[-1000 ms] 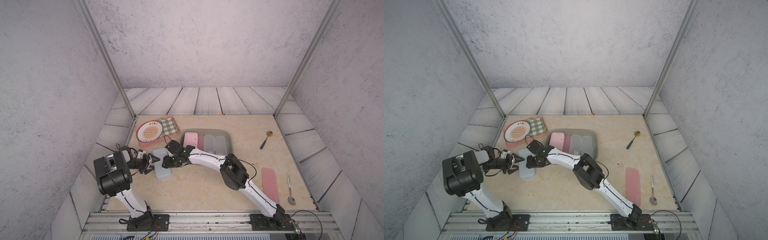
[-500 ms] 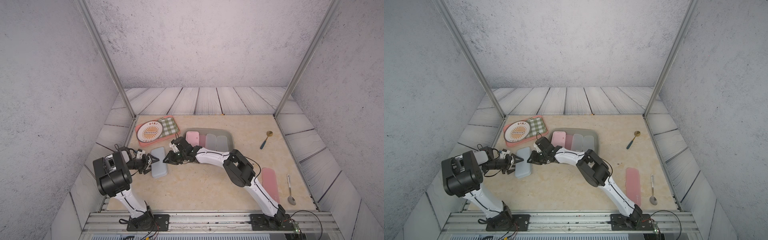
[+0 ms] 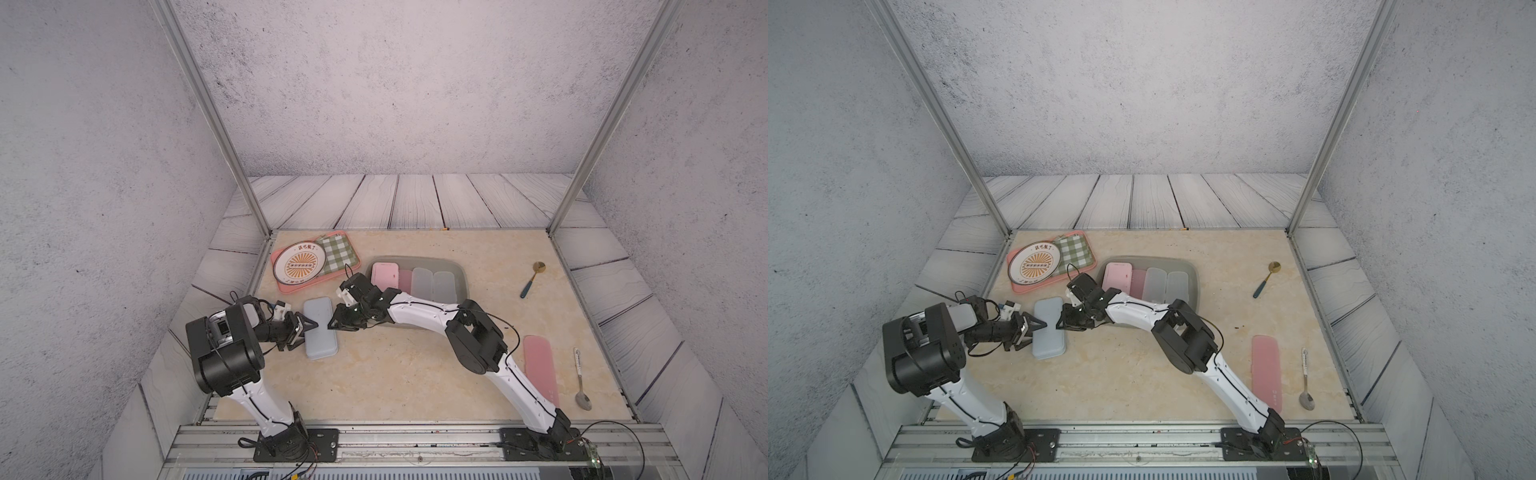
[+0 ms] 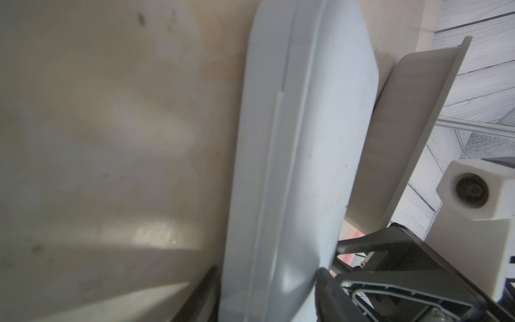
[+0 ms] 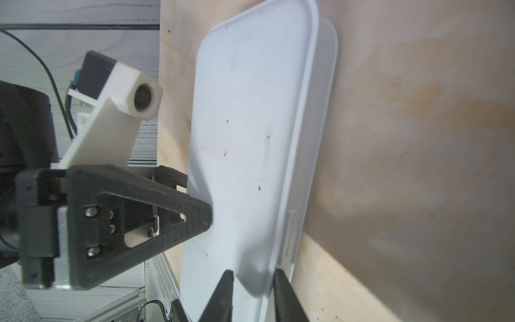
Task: Put the pencil case into the storage box
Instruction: Pick up the pencil case from the center of the board.
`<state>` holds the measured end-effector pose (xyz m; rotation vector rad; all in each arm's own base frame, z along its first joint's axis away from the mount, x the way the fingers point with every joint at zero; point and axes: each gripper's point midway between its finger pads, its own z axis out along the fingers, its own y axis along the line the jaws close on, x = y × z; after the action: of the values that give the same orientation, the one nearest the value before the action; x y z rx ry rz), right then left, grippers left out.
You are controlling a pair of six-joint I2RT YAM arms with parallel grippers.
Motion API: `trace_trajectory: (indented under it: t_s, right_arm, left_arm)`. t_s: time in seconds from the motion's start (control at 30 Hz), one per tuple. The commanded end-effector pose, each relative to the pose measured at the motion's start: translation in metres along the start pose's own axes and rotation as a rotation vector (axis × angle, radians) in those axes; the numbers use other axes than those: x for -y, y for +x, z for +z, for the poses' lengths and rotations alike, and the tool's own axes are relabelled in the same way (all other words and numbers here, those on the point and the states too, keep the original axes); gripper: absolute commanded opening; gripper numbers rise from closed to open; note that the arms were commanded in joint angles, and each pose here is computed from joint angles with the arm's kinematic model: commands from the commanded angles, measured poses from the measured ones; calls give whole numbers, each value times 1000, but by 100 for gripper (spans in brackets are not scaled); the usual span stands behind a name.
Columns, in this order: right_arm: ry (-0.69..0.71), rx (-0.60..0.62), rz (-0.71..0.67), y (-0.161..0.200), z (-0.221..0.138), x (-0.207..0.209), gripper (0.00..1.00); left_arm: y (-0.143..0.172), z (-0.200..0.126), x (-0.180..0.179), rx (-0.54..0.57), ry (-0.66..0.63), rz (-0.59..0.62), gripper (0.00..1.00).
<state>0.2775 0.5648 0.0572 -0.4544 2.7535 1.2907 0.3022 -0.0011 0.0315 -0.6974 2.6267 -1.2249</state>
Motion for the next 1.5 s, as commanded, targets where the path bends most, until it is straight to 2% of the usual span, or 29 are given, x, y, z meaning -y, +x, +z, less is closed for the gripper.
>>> trace_trajectory:
  t_s: [0.0, 0.07, 0.3, 0.6, 0.8, 0.93, 1.0, 1.07, 1.1, 1.3, 1.47]
  right_arm:
    - [222, -183, 117, 60, 33, 89, 33]
    - [223, -188, 111, 60, 33, 89, 37]
    - [202, -187, 97, 59, 34, 85, 39]
    - [177, -191, 87, 60, 37, 83, 43]
    - [156, -194, 84, 60, 39, 81, 43]
    - [124, -167, 60, 55, 33, 70, 47]
    - [115, -139, 43, 50, 26, 62, 51]
    - [109, -114, 29, 45, 17, 54, 53]
    - [101, -101, 22, 44, 12, 49, 53]
    - [11, 13, -64, 23, -35, -6, 57]
    - [7, 160, -194, 3, -104, -54, 62]
  left_arm:
    - [11, -2, 17, -26, 68, -14, 55]
    - [10, -4, 21, -15, 81, -3, 55]
    - [12, -9, 34, 1, 129, 16, 52]
    - [13, -1, 27, -27, 141, -26, 44]
    - [14, 1, 27, -34, 158, -23, 34]
    - [10, -7, 40, -6, 194, 28, 19]
    - [7, -13, 47, 18, 205, 58, 16]
    - [6, -20, 56, 44, 225, 96, 2]
    - [6, -24, 58, 53, 224, 110, 0]
    - [11, -51, 78, 104, 218, 207, 0]
    - [10, -79, 103, 185, 184, 320, 0]
